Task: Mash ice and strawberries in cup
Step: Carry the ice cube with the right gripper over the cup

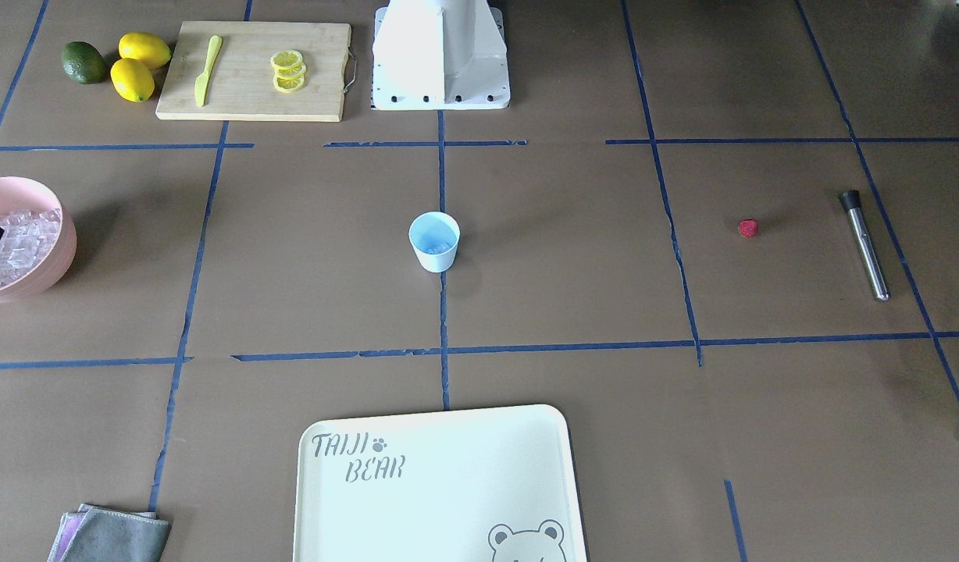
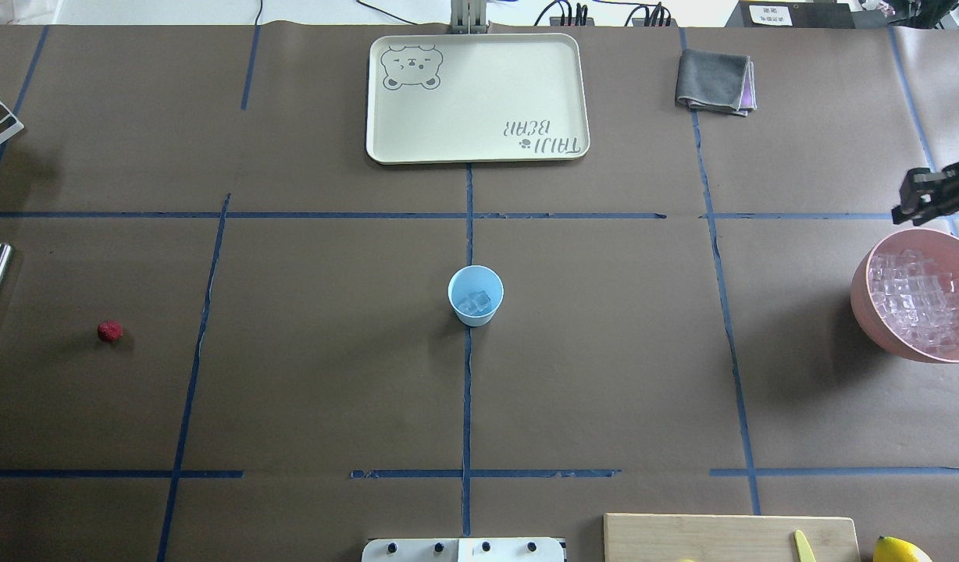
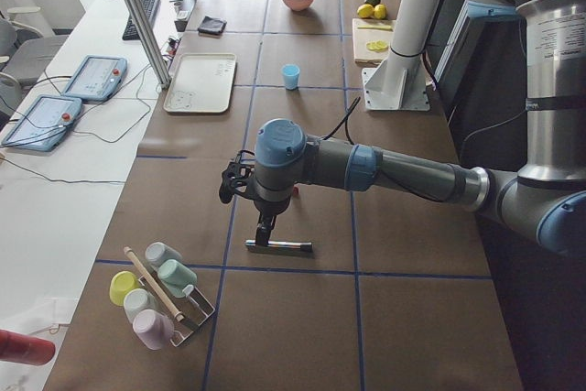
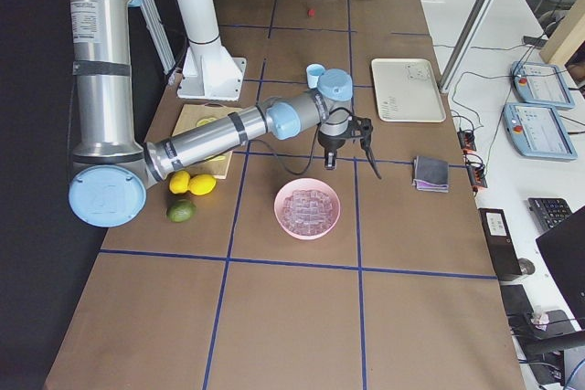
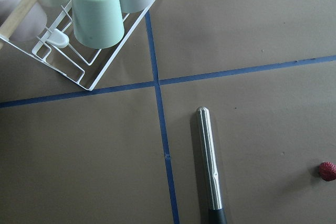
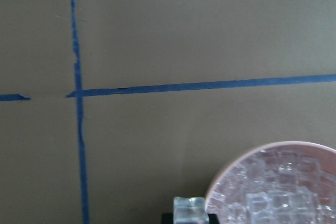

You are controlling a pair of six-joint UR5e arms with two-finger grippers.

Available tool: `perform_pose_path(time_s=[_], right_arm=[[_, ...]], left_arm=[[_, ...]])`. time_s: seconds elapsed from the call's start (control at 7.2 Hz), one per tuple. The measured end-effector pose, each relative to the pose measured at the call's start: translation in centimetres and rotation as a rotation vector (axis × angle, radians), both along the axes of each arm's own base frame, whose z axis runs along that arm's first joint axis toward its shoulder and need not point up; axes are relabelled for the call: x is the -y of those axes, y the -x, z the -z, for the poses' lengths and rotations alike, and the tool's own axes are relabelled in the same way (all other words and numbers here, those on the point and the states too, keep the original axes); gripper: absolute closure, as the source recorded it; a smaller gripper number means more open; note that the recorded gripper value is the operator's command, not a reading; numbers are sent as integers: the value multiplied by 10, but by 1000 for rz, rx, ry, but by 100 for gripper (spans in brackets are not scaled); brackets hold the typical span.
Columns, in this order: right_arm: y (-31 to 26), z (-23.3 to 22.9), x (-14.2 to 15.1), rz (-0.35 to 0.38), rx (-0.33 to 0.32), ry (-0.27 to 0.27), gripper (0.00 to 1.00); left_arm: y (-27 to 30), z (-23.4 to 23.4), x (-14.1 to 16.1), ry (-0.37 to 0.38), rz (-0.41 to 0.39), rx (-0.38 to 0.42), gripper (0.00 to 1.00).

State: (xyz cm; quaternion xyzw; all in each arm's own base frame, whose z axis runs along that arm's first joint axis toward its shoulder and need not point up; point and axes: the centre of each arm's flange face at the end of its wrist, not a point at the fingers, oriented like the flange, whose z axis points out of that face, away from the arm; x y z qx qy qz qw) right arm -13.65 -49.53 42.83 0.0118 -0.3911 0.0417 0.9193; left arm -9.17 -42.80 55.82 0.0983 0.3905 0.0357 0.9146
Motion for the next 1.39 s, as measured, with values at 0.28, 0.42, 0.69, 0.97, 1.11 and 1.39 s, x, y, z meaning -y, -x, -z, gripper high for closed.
perform_pose_path(time_s=[0.28,0.42,0.69,0.97,1.11,1.39], right_arm=[[94,109,17,10,2,38,100],[153,154,4,4,-7,48,100],[256,218,-39,-42,-24,51,100],[334,260,-62,-37,-37,39,100],[363,275,-67,-32,-46,39,100],[408,293,-64,-26,-69,48,100]], left_arm=[[0,-4,-3,9,0,-2,0],[0,-5,-4,10,0,-2,0],[0,-5,-4,11,0,-2,0],[0,-5,-5,12,0,-2,0],[0,-5,-5,12,0,-2,0],[0,-5,-4,11,0,-2,0]])
